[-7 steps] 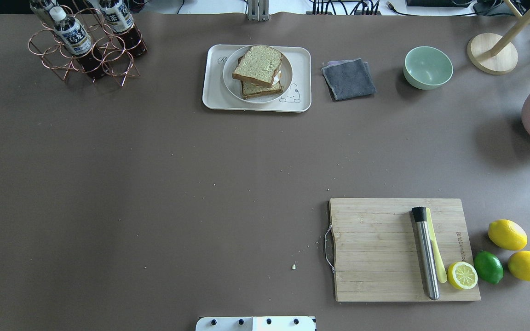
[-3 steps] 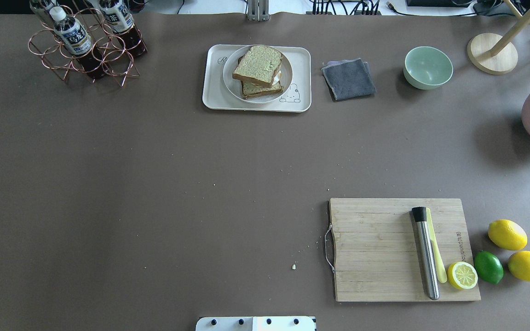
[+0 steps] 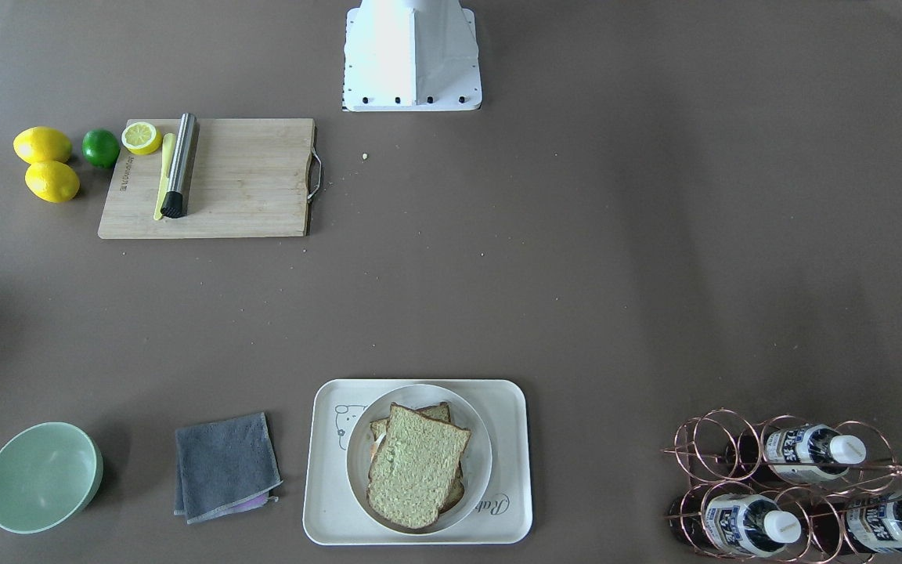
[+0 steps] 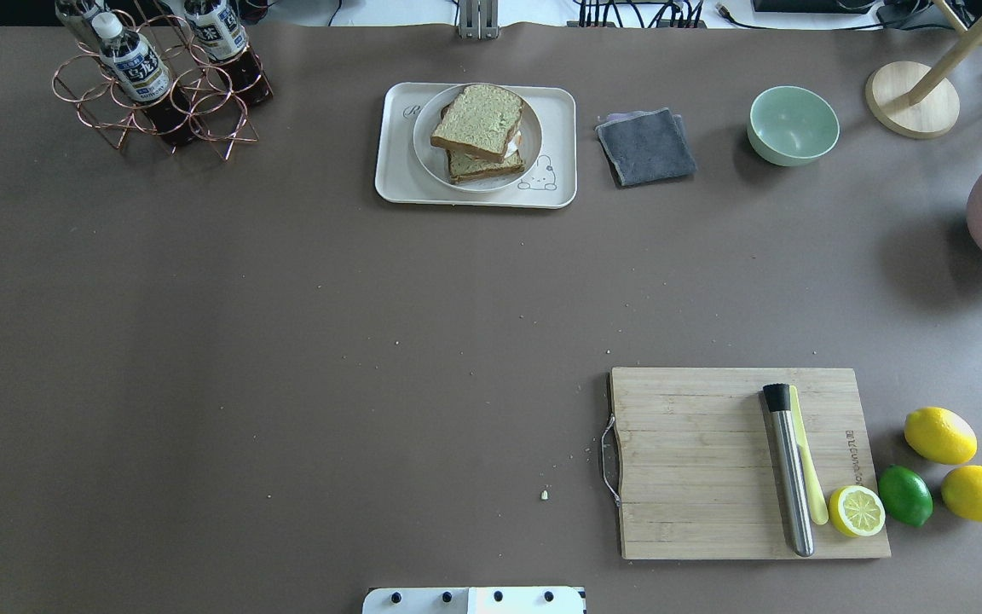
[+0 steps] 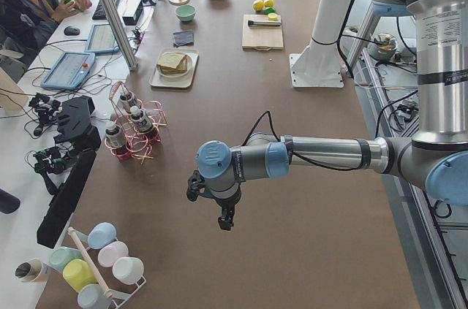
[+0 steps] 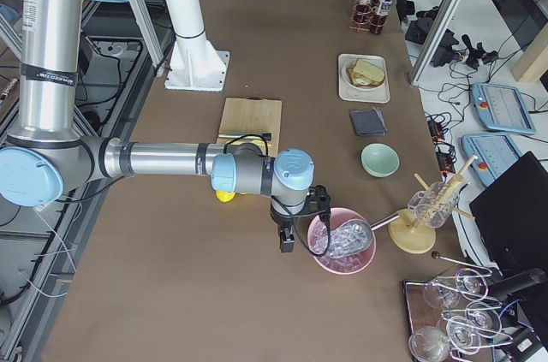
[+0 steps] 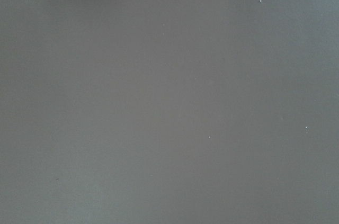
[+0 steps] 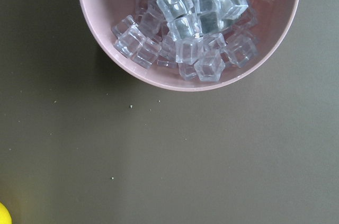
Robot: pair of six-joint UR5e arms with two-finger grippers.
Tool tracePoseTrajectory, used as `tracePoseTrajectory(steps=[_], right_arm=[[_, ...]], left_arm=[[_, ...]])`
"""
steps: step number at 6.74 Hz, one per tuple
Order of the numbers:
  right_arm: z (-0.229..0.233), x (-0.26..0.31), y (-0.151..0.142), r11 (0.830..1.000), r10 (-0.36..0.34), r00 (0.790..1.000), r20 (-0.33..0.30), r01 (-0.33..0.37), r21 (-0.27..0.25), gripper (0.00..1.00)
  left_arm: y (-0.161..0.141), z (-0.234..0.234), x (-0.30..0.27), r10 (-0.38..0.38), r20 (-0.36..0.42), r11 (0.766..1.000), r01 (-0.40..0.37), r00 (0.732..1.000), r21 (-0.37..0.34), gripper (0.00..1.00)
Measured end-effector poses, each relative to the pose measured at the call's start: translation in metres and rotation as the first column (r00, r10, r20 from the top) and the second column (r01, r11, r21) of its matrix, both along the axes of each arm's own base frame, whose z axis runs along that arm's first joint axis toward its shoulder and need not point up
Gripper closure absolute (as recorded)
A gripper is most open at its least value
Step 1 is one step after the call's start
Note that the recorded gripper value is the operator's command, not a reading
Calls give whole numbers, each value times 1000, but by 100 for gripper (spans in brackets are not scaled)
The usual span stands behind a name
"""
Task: Make sandwich and place on tray
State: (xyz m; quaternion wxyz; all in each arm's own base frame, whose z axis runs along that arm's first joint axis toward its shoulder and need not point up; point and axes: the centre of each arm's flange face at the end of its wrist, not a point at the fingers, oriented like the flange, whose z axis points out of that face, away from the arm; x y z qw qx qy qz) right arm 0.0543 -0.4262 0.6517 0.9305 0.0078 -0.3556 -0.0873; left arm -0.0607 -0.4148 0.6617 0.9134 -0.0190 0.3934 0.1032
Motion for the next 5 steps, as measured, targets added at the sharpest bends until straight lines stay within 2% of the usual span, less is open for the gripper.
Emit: tracePoseTrajectory(steps=[5], right_arm=[[6, 2, 3, 1000, -4, 1000, -28, 4, -6, 0]], left_arm=[[3, -2, 1, -5, -24, 1000, 5, 1000, 0, 3]])
